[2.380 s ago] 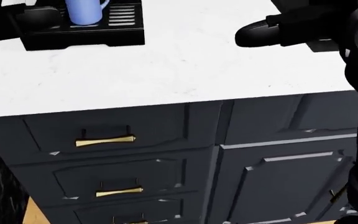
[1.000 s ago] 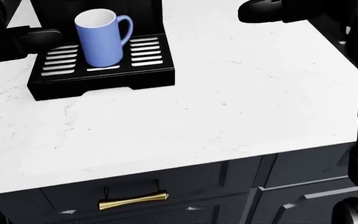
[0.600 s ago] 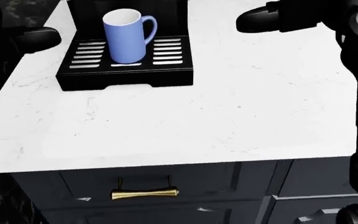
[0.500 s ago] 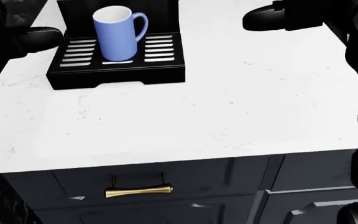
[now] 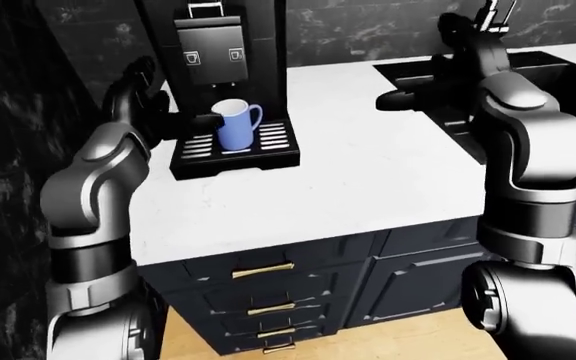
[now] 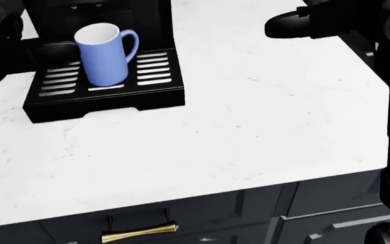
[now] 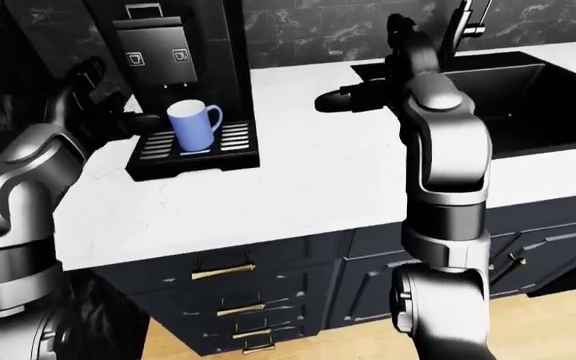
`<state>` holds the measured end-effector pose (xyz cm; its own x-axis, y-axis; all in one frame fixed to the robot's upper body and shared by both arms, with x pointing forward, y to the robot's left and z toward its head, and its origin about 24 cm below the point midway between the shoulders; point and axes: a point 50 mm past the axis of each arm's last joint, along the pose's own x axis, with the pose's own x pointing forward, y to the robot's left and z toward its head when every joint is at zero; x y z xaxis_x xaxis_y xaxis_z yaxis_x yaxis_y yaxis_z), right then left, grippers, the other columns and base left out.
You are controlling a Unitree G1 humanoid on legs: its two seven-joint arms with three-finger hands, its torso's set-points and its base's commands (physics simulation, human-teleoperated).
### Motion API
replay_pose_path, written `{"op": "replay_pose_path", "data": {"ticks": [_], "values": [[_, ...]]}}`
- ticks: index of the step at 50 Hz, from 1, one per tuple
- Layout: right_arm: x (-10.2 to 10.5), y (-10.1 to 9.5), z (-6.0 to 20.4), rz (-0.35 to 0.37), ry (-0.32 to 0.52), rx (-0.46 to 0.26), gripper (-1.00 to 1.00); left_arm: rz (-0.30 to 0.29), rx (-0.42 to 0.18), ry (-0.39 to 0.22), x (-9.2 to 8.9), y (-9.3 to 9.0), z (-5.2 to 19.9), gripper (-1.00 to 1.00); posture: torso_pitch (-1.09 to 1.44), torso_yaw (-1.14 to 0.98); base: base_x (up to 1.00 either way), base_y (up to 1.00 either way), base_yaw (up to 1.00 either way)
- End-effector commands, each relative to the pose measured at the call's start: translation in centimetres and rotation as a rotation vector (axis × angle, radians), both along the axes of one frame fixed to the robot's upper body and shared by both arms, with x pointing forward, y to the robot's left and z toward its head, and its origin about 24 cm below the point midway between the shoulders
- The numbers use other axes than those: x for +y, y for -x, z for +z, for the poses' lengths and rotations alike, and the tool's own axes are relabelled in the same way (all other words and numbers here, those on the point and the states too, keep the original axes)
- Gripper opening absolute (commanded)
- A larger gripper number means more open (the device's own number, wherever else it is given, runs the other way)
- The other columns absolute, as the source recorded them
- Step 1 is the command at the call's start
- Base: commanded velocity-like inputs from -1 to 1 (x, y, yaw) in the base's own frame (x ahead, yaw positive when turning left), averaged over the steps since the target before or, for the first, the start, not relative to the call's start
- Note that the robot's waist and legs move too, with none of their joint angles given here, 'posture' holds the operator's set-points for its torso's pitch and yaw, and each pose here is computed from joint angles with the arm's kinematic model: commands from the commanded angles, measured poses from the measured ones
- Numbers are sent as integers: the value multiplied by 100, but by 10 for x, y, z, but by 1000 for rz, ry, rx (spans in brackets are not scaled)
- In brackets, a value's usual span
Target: Press the button on the coffee machine to serve coffee.
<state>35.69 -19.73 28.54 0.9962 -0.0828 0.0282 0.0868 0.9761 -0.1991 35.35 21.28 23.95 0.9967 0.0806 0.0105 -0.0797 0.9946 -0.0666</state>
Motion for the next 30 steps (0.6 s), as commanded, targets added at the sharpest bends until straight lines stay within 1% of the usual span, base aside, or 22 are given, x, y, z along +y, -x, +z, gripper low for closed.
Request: {"op": "replay_pose_path", "data": {"ticks": [1,5,9,18,20,21,26,30], "values": [[7,8,30,27,24,-141,100,30,-146,-9,7,7,31,100,0,0,0,2,0],[6,9,32,29,22,-144,100,29,-147,-8,7,7,32,100,0,0,0,0,0],[6,9,32,28,26,-139,100,26,-149,-8,4,8,34,100,0,0,0,48,0],[7,9,27,33,18,-144,100,26,-148,-8,5,7,30,100,0,0,0,0,0],[8,9,26,39,20,-140,100,25,-147,-9,4,7,31,100,0,0,0,0,0],[10,11,27,53,16,-146,100,25,-147,-9,4,8,32,100,0,0,0,10,0],[9,10,29,48,26,-147,100,22,-146,-7,3,5,29,100,0,0,25,82,0],[8,9,29,46,29,-148,100,22,-148,-7,3,6,31,100,0,0,2,4,0]]}}
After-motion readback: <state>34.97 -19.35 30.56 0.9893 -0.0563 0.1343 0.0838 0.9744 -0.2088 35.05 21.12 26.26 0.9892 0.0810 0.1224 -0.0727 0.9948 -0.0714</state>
